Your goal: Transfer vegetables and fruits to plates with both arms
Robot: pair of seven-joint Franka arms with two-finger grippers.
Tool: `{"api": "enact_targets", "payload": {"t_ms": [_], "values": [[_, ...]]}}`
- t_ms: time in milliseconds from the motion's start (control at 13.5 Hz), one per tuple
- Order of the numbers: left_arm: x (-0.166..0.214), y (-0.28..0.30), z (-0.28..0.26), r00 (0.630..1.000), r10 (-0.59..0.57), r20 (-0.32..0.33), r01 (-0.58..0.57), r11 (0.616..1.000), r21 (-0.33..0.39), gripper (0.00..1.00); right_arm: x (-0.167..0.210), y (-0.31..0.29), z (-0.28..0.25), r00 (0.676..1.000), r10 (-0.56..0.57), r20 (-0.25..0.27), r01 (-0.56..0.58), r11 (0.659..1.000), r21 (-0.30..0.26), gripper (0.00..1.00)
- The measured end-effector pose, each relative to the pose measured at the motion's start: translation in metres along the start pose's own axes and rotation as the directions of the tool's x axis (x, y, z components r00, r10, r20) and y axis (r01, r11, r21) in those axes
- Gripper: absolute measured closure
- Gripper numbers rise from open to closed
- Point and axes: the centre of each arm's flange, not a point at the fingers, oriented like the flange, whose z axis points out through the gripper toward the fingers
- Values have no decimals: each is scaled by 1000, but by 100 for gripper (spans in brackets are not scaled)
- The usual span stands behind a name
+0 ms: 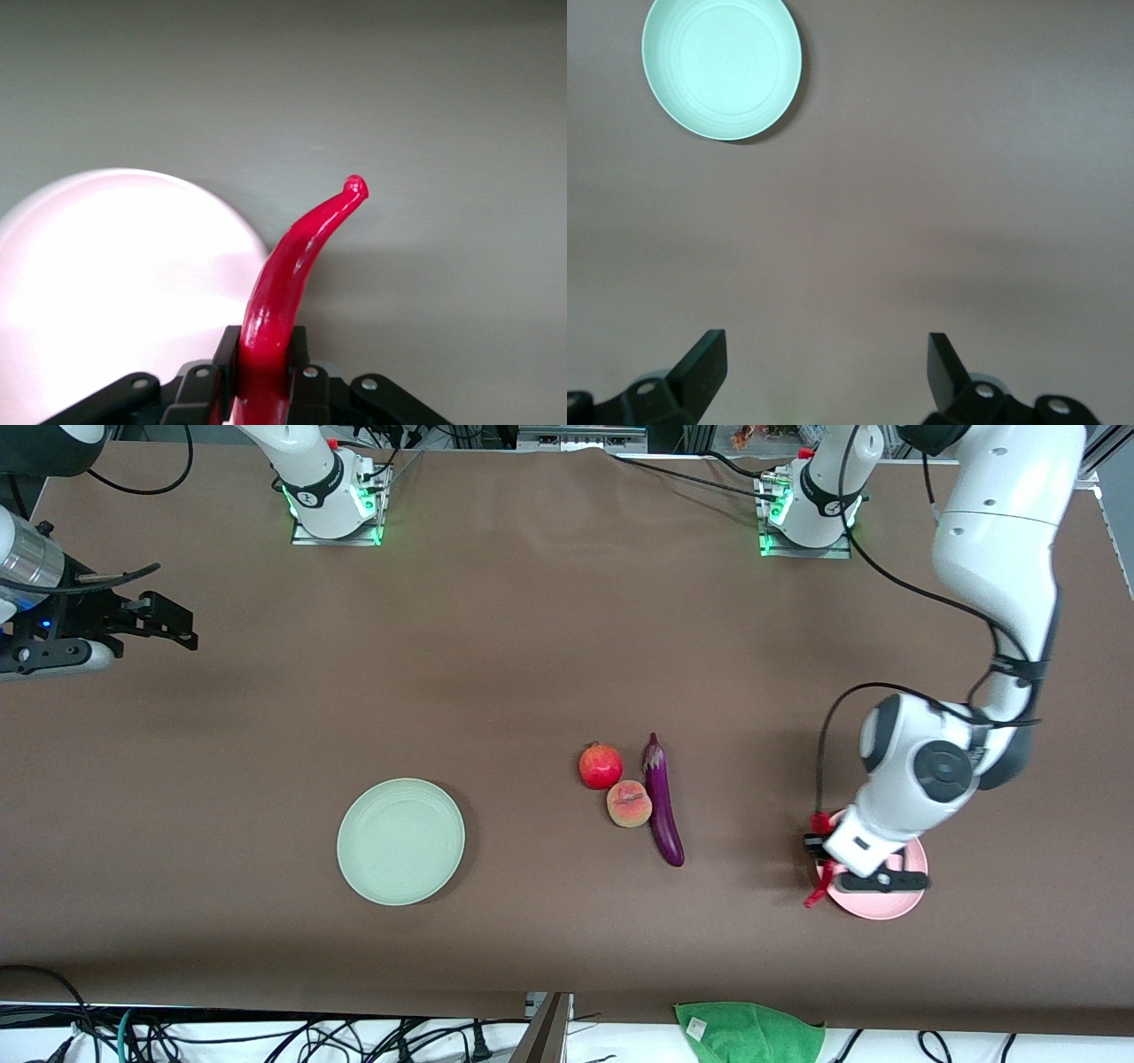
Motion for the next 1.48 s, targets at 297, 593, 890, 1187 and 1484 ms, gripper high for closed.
{"api": "enact_targets", "payload": {"t_ms": [297,593,890,1187,1484], "values": [[-4,-61,15,999,32,28,-32,999,5,74,24,-48,24,996,-86,11,86,996,-16,0],[-8,-66,30,998,37,46,-37,999,-2,74,52,-63,78,991,-109,77,110,994,-17,0],[-11,-79,43,999,2,35,-1,1000,-19,71,66,-131,100,999,-25,46,20,994,107,0],[-10,-79,43,999,-1,32,2,1000,-24,37,93,-263,164,995,95,-32,-89,985,147,0],[-9,-78,42,999,-40,28,41,997,-58,0,108,-401,209,978,187,-87,-168,966,195,0]]}}
